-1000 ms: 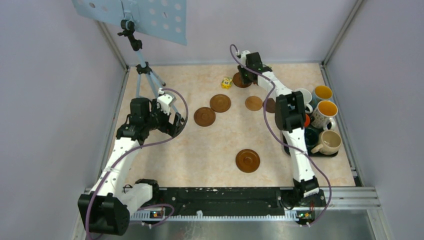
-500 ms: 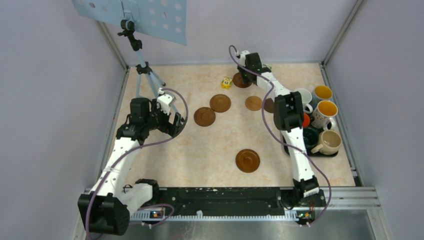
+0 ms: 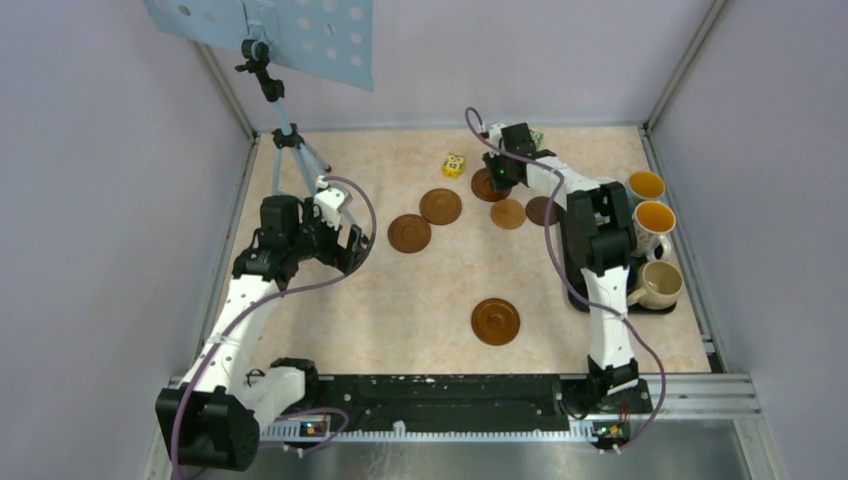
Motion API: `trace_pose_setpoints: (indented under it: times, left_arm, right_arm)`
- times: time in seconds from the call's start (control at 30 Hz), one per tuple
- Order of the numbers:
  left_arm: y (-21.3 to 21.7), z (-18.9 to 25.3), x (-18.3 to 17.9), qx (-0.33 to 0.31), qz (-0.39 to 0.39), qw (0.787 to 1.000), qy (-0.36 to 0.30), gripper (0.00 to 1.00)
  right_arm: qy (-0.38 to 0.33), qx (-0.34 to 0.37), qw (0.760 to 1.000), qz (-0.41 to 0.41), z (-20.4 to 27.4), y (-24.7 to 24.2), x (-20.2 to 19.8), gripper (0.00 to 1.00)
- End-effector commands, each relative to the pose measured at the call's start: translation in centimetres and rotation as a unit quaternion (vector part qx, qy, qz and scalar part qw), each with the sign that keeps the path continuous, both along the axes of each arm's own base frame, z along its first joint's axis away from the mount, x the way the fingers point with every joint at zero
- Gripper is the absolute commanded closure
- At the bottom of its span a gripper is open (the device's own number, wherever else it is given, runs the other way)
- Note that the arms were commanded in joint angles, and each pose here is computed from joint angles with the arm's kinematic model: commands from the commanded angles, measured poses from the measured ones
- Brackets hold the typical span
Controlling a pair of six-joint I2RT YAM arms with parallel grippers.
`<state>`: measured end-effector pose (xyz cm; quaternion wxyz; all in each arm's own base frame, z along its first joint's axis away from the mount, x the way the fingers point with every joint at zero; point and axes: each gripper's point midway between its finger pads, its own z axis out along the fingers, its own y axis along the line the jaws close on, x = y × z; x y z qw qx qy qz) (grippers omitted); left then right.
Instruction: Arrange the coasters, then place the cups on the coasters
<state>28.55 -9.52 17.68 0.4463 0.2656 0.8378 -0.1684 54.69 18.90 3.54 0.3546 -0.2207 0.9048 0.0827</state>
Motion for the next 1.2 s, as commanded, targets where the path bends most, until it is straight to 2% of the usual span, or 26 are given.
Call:
trace_pose_setpoints:
  times: [0.0,0.2,0.67,0.97,1.17]
  left_arm:
    - [-0.1,1.4,0.3,-0.007,-0.004,1.000,-0.029,0.01]
    - [-0.2,1.5,0.4,-0.008,-0.006,0.999,-0.030,0.01]
    - [-0.1,1.3,0.4,-0.006,-0.004,1.000,-0.029,0.01]
    - [-0.2,1.3,0.3,-0.008,-0.006,0.999,-0.030,0.01]
    - [-0.3,1.4,0.3,-0.009,-0.008,0.999,-0.031,0.01]
  right_arm:
    - [0.067,0.006,0.998,0.002,-1.3,-1.0,-5.1,0.83]
    - [0.088,0.025,0.996,0.009,-1.4,-1.1,-8.8,0.83]
    - [0.056,0.015,0.998,-0.007,-1.8,-0.5,-3.9,0.80]
    - [-0.001,0.043,0.999,0.019,4.4,1.2,-3.2,0.71]
    - [-0.032,0.045,0.996,0.066,7.4,5.3,-4.5,0.65]
